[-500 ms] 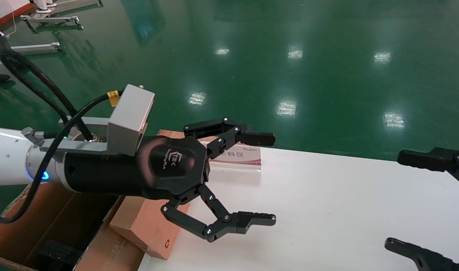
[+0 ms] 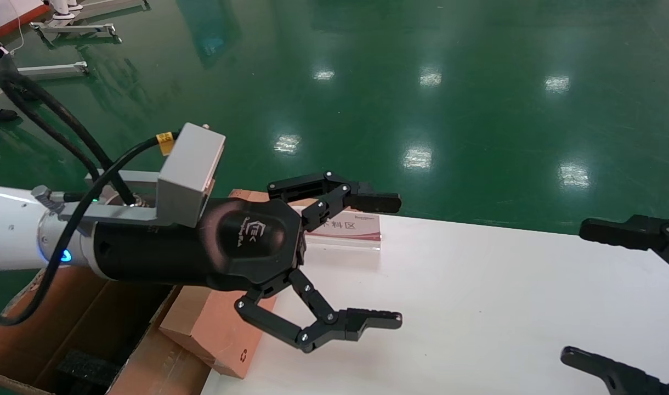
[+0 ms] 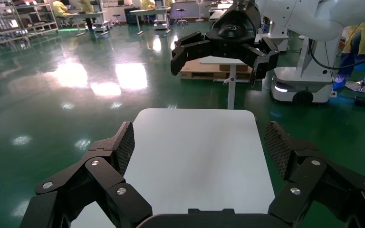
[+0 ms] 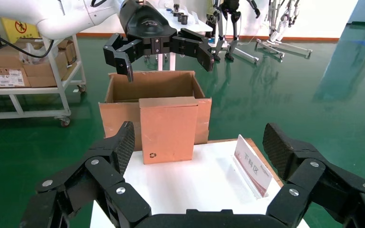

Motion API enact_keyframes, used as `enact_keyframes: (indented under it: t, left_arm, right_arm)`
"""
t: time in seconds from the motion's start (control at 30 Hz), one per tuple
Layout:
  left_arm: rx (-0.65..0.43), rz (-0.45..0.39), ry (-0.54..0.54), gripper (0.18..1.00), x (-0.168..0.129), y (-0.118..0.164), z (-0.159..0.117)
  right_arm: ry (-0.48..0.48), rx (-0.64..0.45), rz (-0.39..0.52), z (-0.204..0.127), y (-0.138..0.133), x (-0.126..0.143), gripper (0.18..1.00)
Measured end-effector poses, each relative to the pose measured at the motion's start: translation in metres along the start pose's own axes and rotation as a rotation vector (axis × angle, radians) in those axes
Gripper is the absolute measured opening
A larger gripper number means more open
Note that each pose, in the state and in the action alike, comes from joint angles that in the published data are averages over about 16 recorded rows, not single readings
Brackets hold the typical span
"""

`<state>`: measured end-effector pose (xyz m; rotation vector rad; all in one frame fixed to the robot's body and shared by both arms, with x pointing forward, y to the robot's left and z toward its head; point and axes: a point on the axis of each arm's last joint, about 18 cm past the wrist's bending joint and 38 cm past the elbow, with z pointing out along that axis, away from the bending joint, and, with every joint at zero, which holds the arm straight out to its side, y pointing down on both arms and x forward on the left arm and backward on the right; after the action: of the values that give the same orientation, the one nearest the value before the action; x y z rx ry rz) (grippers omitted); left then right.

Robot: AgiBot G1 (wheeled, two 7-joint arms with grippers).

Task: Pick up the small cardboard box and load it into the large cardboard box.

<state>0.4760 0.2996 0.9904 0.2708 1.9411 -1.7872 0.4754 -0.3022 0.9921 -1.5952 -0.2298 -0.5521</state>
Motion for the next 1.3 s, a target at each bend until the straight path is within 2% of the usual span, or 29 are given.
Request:
enact_keyframes:
  t: [0.23, 0.47, 0.93, 1.13, 1.3]
  left_arm:
    - [-0.085, -0.042, -0.007, 1.000, -0.002, 0.006, 0.000]
    - [-0.270, -0.159, -0.057, 1.000, -0.013, 0.016, -0.003]
    - [-0.692, -0.486, -0.336, 1.000, -0.057, 0.029, -0.011]
    - [-0.811, -0.569, -0.461, 1.000, -0.072, 0.028, -0.010]
    - [-0.866, -0.603, -0.525, 1.000, -0.079, 0.023, -0.009]
  right_arm:
    - [0.000, 0.000, 0.000, 0.000, 0.000, 0.000, 1.001]
    - [0.000, 0.000, 0.000, 0.000, 0.000, 0.000, 1.001]
    - [0.000, 0.000, 0.000, 0.000, 0.000, 0.000, 1.001]
    - [0.000, 0.000, 0.000, 0.000, 0.000, 0.000, 1.001]
    - [0.000, 0.000, 0.000, 0.000, 0.000, 0.000, 1.001]
